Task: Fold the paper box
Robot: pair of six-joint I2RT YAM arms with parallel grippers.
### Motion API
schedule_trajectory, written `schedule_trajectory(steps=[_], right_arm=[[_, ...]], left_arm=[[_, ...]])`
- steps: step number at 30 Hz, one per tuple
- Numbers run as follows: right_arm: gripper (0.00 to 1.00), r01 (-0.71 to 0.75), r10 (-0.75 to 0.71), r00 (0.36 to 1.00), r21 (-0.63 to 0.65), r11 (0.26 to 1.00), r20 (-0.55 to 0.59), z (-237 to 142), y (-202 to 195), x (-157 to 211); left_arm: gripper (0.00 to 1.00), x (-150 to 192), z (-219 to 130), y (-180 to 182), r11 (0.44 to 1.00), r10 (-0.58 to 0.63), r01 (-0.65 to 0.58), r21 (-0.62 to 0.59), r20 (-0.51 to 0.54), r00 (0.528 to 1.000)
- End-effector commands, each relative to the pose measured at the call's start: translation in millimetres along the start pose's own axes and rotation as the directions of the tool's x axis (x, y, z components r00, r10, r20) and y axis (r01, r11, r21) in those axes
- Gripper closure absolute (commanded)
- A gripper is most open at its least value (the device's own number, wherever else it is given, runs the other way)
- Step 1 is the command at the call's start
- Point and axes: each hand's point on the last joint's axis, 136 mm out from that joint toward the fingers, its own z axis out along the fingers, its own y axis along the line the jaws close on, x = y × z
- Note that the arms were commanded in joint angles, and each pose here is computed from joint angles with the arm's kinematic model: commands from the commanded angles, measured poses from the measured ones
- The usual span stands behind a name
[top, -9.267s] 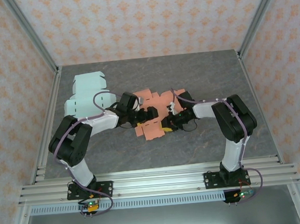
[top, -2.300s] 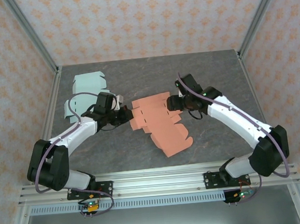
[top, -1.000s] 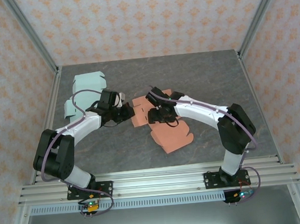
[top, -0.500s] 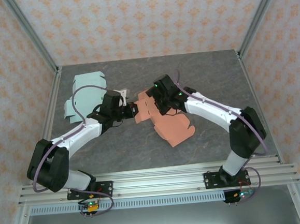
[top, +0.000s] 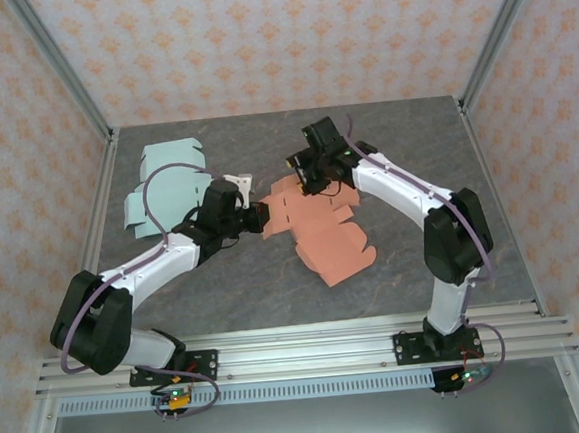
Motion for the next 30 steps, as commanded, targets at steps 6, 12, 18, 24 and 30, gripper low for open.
schedule_trajectory(steps=[6, 12, 18, 24, 30], right_arm=[[0.82, 0.077, -0.077, 0.997, 0.036, 0.996, -0.008, -3.0, -7.6, 1.3], [0.90, 0.160, -0.161, 0.987, -0.045, 0.986, -0.015, -4.5, 6.1, 4.5], [0.92, 0.306, -0.312, 0.950, -0.145, 0.941, -0.018, -6.4, 9.4, 10.6], [0.92, 0.290, -0.300, 0.953, -0.173, 0.941, -0.036, 2.4, -12.4, 11.1], [0.92, 0.246, -0.271, 0.960, -0.246, 0.938, -0.072, 13.5, -18.4, 16.1]], left_arm=[[1.00, -11.9, -2.5, 9.1, 0.997, 0.026, -0.022, -0.072, 0.060, 0.998], [0.72, -12.5, -4.3, 1.6, 0.999, 0.017, -0.015, -0.035, 0.053, 0.998], [0.64, -9.1, -13.9, 6.0, 0.999, -0.045, 0.046, -0.024, 0.068, 0.997], [0.60, -18.6, -20.7, 10.1, 0.998, -0.045, 0.047, -0.036, 0.071, 0.996], [0.12, -21.8, -4.6, 1.3, 0.999, -0.039, 0.039, 0.001, 0.017, 0.999]])
